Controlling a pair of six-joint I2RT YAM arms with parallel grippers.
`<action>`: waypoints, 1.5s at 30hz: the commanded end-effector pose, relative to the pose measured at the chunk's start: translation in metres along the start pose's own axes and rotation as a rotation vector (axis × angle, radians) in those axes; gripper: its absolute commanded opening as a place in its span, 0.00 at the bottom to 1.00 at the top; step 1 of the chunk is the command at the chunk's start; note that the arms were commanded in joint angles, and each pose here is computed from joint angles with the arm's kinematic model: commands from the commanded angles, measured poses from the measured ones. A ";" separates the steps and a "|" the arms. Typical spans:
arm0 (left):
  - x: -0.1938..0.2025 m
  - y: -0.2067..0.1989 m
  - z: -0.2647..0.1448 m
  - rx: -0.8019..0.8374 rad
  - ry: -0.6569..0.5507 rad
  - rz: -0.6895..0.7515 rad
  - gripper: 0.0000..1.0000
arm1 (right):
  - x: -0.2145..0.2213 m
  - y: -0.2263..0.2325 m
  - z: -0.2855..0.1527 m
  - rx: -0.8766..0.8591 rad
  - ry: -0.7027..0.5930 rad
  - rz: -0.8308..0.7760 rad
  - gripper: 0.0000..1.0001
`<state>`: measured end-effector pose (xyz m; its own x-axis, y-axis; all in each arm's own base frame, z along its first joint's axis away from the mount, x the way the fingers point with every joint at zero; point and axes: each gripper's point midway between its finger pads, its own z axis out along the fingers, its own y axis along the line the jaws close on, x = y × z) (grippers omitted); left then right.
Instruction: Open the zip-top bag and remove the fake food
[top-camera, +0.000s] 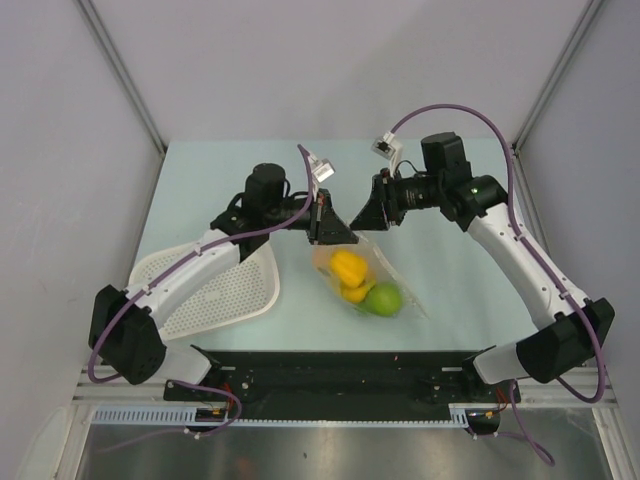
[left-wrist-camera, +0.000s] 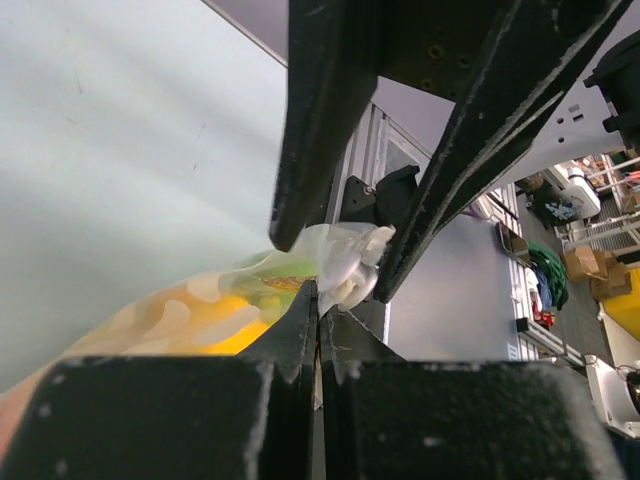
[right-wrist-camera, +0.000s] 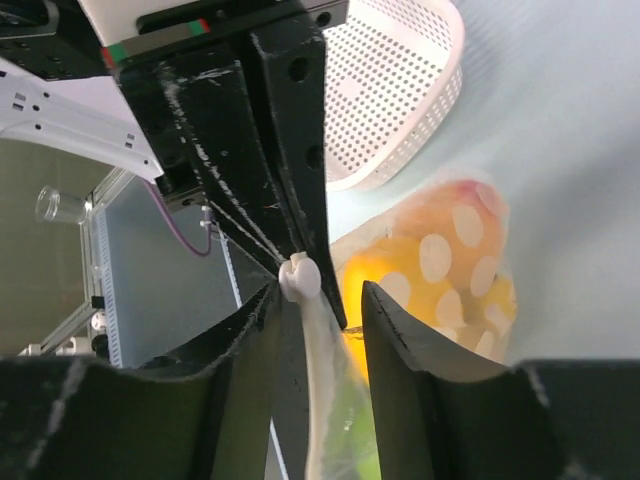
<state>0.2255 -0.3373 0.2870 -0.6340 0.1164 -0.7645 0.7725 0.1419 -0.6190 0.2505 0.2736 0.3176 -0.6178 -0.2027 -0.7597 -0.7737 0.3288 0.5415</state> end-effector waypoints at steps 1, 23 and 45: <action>-0.024 -0.016 0.000 0.015 -0.045 0.041 0.00 | -0.012 0.013 0.001 -0.067 -0.022 -0.063 0.41; -0.030 -0.007 -0.003 -0.066 -0.091 0.023 0.00 | 0.005 -0.003 -0.012 0.010 -0.034 -0.023 0.00; -0.078 0.073 -0.085 -0.443 -0.328 -0.066 0.00 | 0.105 -0.027 -0.059 0.280 -0.030 0.178 0.01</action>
<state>0.3017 -0.2773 0.2844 -0.6980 -0.1370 -0.7029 0.5821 0.4632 -0.6683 0.2132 0.2055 0.2626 -0.6715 -0.1235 -0.7307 -0.6704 0.5212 0.5280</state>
